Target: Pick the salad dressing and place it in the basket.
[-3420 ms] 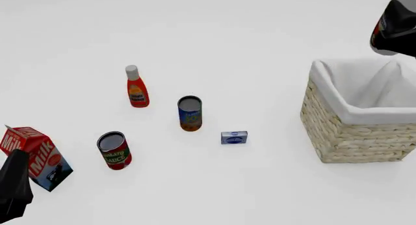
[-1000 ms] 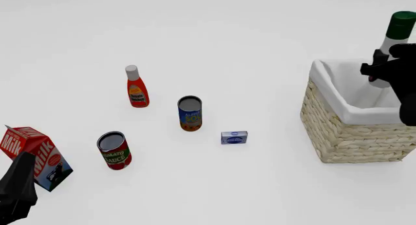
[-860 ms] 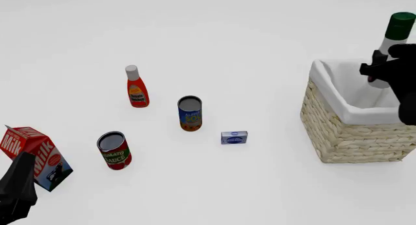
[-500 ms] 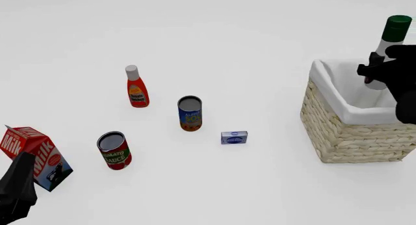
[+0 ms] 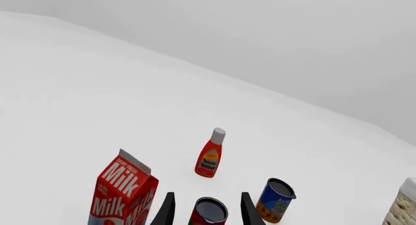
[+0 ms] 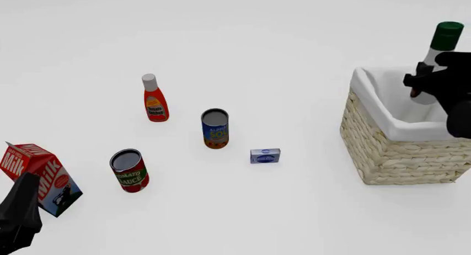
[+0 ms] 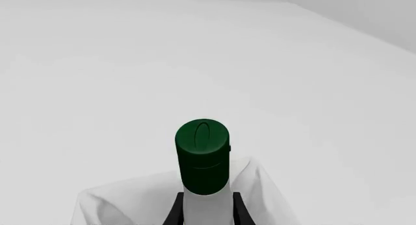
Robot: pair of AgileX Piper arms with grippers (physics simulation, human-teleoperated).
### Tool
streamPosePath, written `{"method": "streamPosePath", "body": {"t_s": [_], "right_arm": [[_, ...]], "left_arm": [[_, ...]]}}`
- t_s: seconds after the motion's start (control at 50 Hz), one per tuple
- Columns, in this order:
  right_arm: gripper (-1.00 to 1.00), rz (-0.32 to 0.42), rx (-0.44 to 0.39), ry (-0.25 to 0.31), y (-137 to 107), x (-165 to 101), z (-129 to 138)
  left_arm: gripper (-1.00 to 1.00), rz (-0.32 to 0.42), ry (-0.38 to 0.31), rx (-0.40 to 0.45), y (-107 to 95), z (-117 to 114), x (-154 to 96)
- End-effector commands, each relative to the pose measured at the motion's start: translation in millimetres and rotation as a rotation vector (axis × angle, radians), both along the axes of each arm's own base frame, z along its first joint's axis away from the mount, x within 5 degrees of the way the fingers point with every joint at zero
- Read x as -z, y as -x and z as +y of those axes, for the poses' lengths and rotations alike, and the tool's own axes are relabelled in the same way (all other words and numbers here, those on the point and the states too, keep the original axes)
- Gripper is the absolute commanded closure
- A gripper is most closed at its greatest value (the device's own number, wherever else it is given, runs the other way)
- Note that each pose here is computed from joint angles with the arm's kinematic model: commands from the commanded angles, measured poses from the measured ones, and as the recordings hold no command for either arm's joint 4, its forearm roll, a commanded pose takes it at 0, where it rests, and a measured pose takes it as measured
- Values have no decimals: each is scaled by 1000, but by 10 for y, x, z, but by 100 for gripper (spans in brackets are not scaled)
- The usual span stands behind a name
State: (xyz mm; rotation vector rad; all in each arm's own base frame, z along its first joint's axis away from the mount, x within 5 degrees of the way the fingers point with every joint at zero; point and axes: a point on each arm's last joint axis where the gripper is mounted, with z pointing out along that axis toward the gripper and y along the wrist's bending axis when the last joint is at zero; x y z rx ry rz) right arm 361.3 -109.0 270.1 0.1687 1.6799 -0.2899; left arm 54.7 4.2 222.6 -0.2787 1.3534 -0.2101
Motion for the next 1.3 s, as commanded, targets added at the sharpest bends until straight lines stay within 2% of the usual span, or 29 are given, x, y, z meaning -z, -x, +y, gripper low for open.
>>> {"method": "streamPosePath", "body": {"t_s": [0.02, 0.32, 1.3], "right_arm": [[100, 5, 0, -26, -34, 30, 1], [100, 34, -7, -35, -94, 105, 14], [100, 42, -5, -45, -92, 113, 9]], "left_arm": [[-100, 26, -205, -44, -2, 3, 8], [-100, 26, -202, -46, -2, 5, 8], [-100, 24, -195, -47, -1, 6, 7]]}}
